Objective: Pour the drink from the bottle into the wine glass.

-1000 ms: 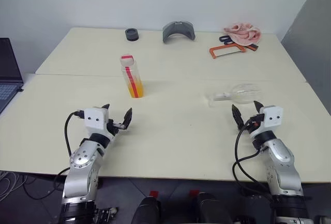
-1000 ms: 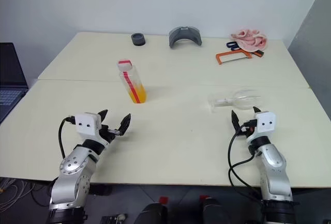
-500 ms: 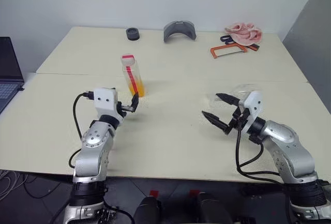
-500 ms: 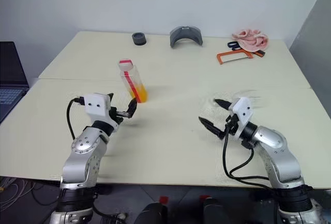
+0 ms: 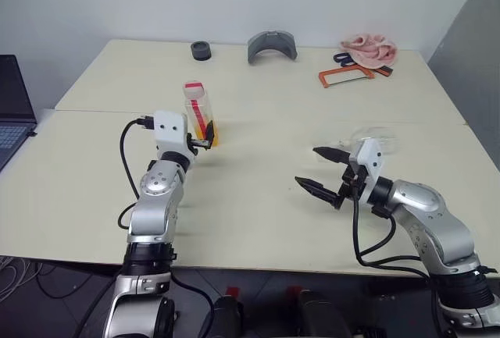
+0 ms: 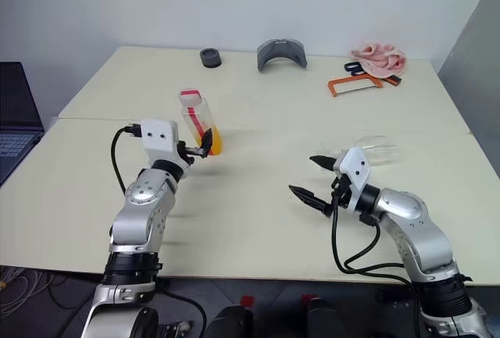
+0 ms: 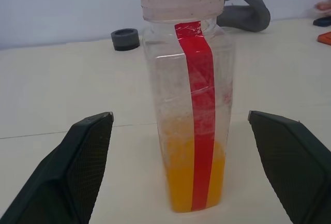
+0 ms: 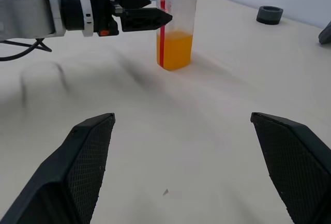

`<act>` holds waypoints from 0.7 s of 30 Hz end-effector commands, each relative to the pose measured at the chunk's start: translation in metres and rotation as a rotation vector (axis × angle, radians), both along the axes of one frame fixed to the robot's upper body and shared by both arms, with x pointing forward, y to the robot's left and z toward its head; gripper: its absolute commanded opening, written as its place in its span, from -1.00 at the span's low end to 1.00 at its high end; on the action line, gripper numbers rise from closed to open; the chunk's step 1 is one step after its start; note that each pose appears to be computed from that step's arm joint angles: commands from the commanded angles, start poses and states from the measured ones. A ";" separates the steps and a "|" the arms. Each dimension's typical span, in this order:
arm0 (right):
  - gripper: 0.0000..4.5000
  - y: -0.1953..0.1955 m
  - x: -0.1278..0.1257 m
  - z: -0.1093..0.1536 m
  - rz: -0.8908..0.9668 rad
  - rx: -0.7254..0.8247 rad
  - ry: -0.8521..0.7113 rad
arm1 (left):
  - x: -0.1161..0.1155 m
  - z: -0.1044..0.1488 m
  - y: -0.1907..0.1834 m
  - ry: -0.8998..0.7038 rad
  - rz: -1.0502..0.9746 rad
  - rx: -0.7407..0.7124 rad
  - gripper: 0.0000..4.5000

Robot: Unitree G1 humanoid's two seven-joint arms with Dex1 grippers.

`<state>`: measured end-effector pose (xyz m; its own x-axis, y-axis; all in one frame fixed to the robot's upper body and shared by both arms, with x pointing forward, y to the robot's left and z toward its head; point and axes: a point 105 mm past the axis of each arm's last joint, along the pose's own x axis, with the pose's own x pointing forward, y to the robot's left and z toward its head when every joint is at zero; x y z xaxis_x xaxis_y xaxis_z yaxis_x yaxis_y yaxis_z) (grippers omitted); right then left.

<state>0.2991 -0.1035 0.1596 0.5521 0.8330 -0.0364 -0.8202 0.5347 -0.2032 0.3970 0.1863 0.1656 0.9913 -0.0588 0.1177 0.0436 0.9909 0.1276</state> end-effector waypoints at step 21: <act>1.00 0.026 -0.010 0.033 0.153 0.040 -0.057 | 0.035 0.039 -0.019 -0.087 0.085 -0.042 0.99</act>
